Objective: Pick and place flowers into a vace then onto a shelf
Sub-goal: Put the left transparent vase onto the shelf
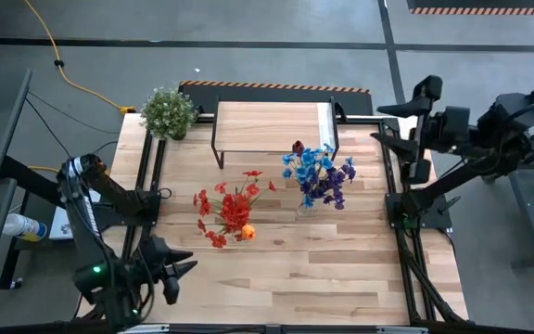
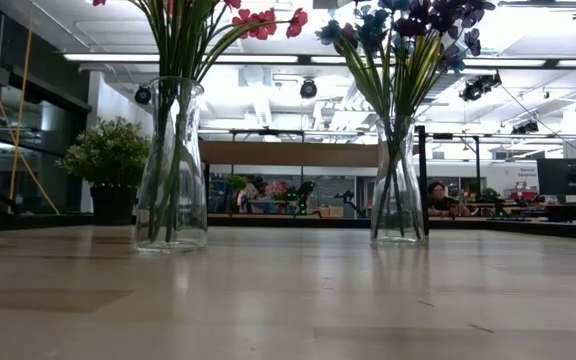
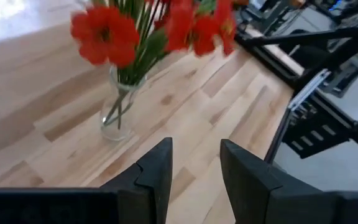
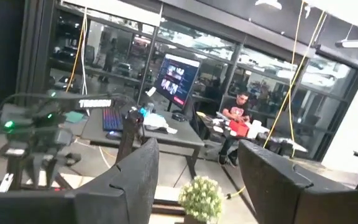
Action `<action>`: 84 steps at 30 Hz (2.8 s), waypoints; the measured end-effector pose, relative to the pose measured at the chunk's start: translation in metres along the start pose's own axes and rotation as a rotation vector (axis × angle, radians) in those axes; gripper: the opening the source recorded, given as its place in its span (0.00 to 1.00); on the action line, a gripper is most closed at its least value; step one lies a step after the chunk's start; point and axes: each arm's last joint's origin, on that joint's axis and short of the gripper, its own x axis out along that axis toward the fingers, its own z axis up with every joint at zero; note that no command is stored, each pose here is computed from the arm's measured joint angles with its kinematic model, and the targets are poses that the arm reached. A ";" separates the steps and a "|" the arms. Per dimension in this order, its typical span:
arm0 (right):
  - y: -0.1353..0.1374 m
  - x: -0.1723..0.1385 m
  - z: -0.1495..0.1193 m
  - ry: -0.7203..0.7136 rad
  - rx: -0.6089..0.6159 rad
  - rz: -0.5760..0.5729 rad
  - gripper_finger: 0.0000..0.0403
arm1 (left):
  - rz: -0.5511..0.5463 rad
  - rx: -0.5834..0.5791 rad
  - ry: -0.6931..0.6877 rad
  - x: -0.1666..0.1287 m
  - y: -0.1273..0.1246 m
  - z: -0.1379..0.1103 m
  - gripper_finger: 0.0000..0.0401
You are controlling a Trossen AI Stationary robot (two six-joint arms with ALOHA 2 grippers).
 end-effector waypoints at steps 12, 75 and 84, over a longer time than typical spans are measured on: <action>-0.021 -0.041 -0.011 0.095 0.194 0.036 0.52 | -0.004 0.092 0.009 -0.024 0.026 0.032 0.42; -0.045 -0.115 -0.047 0.363 0.344 0.293 0.52 | 0.403 0.094 -0.073 0.111 -0.007 -0.063 0.42; -0.045 -0.115 -0.048 0.368 0.342 0.295 0.53 | 0.339 0.121 -0.049 0.115 -0.015 -0.067 0.42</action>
